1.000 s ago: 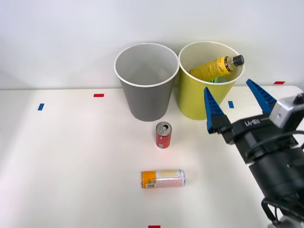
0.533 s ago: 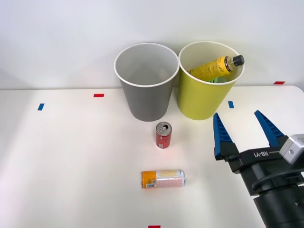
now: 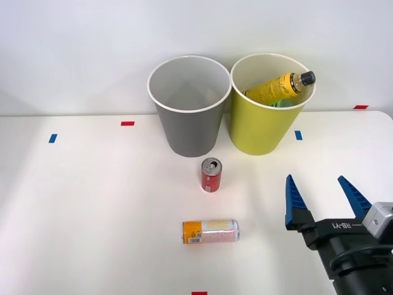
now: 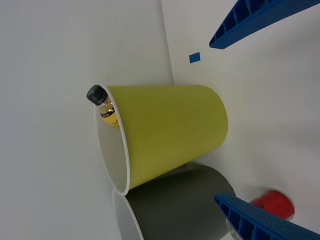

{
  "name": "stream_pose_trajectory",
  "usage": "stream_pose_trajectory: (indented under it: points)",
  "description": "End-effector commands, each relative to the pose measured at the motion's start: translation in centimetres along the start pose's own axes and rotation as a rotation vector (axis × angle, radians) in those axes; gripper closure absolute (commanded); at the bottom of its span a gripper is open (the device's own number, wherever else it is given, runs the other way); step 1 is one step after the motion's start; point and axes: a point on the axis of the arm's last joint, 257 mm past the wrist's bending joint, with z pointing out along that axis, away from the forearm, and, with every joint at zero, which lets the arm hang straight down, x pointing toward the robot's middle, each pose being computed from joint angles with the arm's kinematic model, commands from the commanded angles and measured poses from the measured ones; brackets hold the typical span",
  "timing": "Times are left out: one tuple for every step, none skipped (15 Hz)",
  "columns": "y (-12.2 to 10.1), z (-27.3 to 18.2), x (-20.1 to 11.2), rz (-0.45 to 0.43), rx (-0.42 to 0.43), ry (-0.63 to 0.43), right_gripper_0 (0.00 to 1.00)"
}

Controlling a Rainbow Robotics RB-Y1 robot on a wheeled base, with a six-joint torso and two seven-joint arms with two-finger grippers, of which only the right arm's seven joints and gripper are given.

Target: Put cans in the gray bin, plastic bottles in the light green bin

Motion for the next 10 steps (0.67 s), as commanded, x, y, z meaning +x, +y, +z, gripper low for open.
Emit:
stream_pose_trajectory:
  points:
    - [-1.7, 0.5, 1.5, -0.055, 0.063, -0.019, 0.0]
    - [-1.9, 0.5, 1.9, -0.067, 0.072, -0.036, 0.0]
    - [-2.1, 0.4, 2.6, -0.071, 0.078, -0.049, 0.0]
    - [-2.2, 0.2, 3.2, -0.079, 0.074, -0.071, 0.0]
    - [-2.1, -0.2, 3.6, -0.074, 0.064, -0.091, 0.0]
    - [-1.9, -1.0, 4.3, -0.075, 0.05, -0.119, 0.0]
    - [-1.8, -1.7, 4.8, -0.081, 0.041, -0.136, 0.0]
    - [-1.8, -2.4, 5.6, -0.087, 0.034, -0.14, 0.0]
    - [-2.0, -3.4, 6.3, -0.137, 0.034, -0.139, 0.0]
    - [-2.5, -4.3, 6.7, -0.179, 0.051, -0.128, 0.0]
